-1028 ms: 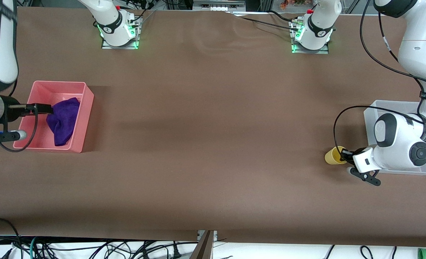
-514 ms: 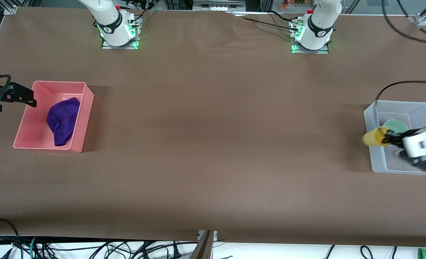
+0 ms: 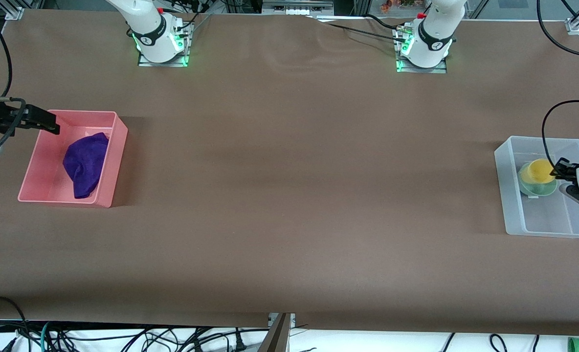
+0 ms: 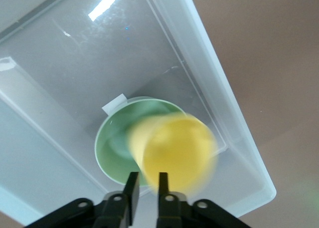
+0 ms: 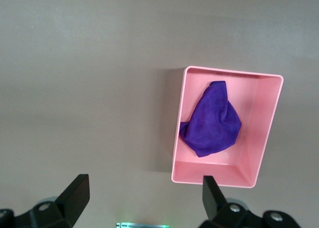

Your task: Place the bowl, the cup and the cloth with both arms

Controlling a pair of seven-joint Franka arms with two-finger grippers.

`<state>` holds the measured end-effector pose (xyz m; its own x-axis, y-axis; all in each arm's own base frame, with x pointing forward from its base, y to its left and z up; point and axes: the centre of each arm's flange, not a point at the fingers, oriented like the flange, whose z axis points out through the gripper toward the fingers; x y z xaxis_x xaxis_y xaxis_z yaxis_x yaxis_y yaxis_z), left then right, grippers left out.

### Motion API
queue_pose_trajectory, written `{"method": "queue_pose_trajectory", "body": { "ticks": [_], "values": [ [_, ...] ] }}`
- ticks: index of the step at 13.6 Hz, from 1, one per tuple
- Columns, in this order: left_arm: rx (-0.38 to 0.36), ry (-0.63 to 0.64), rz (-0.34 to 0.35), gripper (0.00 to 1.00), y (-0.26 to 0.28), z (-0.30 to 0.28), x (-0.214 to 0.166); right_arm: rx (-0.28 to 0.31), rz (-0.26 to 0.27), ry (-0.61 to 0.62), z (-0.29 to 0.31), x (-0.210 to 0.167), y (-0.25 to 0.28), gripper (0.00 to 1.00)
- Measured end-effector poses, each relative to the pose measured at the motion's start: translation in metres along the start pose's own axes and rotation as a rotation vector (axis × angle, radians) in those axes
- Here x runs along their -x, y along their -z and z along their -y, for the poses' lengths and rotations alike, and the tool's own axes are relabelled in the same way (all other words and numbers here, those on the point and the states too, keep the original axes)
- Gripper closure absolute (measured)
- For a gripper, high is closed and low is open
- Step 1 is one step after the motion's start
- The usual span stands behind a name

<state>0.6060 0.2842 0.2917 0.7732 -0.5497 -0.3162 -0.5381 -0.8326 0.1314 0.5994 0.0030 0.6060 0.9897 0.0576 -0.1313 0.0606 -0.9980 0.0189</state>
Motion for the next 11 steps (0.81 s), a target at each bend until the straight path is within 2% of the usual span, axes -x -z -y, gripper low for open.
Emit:
{"method": "queue_pose_trajectory", "body": {
  "ticks": [3, 6, 7, 9, 11],
  "values": [
    [-0.012, -0.053, -0.014, 0.4, 0.027, -0.019, -0.015, 0.0, 0.003, -0.002, 0.002, 0.0, -0.001, 0.0],
    [-0.076, -0.097, -0.08, 0.09, 0.094, -0.071, -0.051, -0.001, 0.004, -0.001, 0.003, 0.0, -0.002, 0.0],
    [-0.072, -0.081, -0.107, 0.01, 0.114, -0.093, -0.064, -0.001, 0.005, -0.001, 0.003, 0.0, -0.002, 0.0],
    [-0.017, -0.002, -0.149, 0.0, 0.138, -0.136, -0.087, -0.001, 0.005, -0.003, 0.003, 0.0, -0.003, 0.0],
    [0.012, 0.093, -0.159, 0.0, 0.15, -0.178, -0.115, -0.001, 0.005, -0.004, 0.003, -0.001, -0.003, 0.0]
  ]
}}
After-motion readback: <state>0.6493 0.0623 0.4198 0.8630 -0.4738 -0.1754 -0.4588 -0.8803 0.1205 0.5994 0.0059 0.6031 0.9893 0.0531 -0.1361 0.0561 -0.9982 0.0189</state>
